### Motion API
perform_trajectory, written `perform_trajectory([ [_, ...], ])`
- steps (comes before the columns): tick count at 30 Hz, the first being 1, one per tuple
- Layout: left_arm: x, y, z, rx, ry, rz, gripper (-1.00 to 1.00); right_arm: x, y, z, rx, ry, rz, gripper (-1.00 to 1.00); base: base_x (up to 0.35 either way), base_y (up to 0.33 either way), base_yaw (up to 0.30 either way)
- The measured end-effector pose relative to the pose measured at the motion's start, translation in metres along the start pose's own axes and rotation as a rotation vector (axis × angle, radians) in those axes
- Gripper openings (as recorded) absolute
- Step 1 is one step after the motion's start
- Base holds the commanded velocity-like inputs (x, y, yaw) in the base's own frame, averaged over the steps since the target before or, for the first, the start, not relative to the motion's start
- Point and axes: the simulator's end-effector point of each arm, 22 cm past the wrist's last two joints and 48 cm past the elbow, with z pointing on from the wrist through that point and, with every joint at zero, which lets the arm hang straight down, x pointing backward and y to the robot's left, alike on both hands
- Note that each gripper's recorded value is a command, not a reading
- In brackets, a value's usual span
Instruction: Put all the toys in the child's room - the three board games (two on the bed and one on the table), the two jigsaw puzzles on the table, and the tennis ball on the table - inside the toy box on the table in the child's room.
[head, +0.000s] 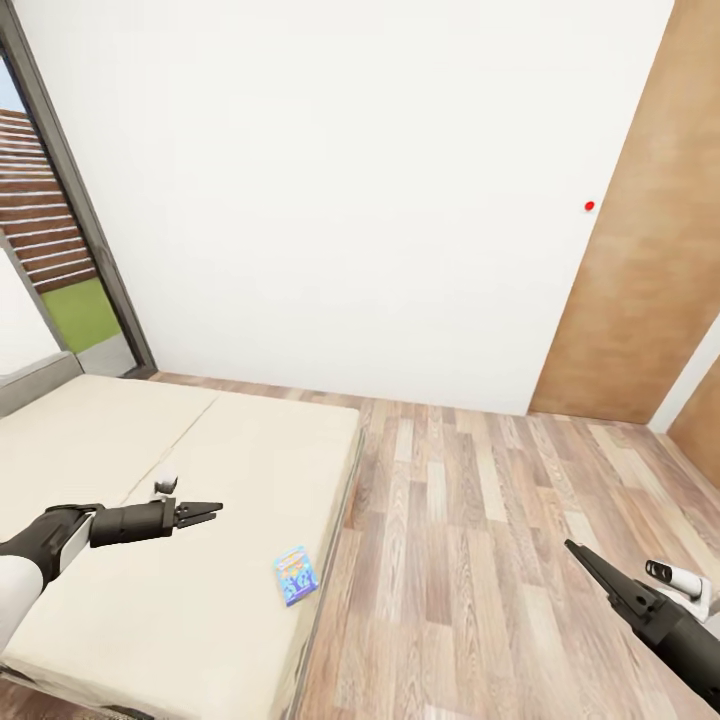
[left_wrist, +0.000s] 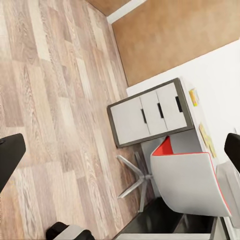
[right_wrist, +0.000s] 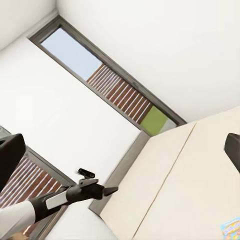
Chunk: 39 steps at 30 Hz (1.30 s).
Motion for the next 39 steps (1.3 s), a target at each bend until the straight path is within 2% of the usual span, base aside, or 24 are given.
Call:
perform_trajectory([
  [17, -0.006, -0.011, -0.004, 0.005, -0.011, 0.021, 1.0, -0.005, 0.009, -0.001, -0.016, -0.009, -0.015, 1.0, 0.024, -0.026, 0.152],
  [29, -0.007, -0.012, -0.005, 0.005, -0.012, 0.023, 1.0, -0.006, 0.01, -0.001, -0.018, -0.01, -0.017, 1.0, 0.026, -0.035, 0.059],
  [39, -0.007, -0.013, -0.005, 0.006, -0.013, 0.025, 1.0, -0.006, 0.01, -0.001, -0.019, -0.01, -0.018, 1.0, 0.077, -0.143, 0.228],
])
